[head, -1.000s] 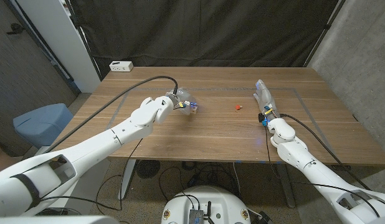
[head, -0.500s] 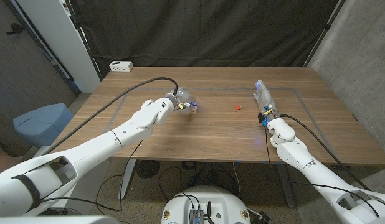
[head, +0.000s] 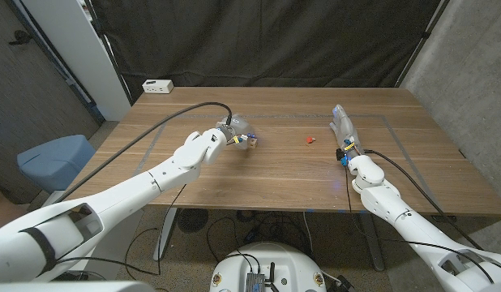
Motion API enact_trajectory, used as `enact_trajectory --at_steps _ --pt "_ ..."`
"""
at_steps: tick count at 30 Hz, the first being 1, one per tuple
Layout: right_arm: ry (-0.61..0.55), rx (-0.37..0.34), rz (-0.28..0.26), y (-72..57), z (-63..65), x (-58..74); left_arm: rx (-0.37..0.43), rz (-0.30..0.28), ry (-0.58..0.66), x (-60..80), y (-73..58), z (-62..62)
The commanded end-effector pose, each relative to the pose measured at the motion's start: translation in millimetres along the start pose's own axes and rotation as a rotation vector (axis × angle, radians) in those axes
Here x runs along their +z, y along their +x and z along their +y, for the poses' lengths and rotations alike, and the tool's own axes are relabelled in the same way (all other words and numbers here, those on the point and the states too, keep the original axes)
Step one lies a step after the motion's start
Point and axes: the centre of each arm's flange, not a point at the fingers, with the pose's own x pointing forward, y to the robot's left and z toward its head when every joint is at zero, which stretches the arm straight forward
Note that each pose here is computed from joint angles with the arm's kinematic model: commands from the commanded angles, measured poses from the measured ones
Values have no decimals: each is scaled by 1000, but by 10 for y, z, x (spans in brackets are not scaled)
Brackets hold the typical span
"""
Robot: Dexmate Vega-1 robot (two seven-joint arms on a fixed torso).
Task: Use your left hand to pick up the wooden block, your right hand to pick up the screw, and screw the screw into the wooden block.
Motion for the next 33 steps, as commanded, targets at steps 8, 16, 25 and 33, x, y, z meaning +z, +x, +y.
enact_trajectory --at_steps 8,16,25,33 --pt "5 -2 9 18 -5 -30 35 -15 -5 20 69 -13" --pt "7 -5 13 10 -17 -49 34 -11 -13 35 76 -21" --pt "11 -7 15 -7 -32 -67 38 -15 -15 68 77 -19" --pt "9 -7 18 -7 -49 -70 35 -8 -20 87 86 -24"
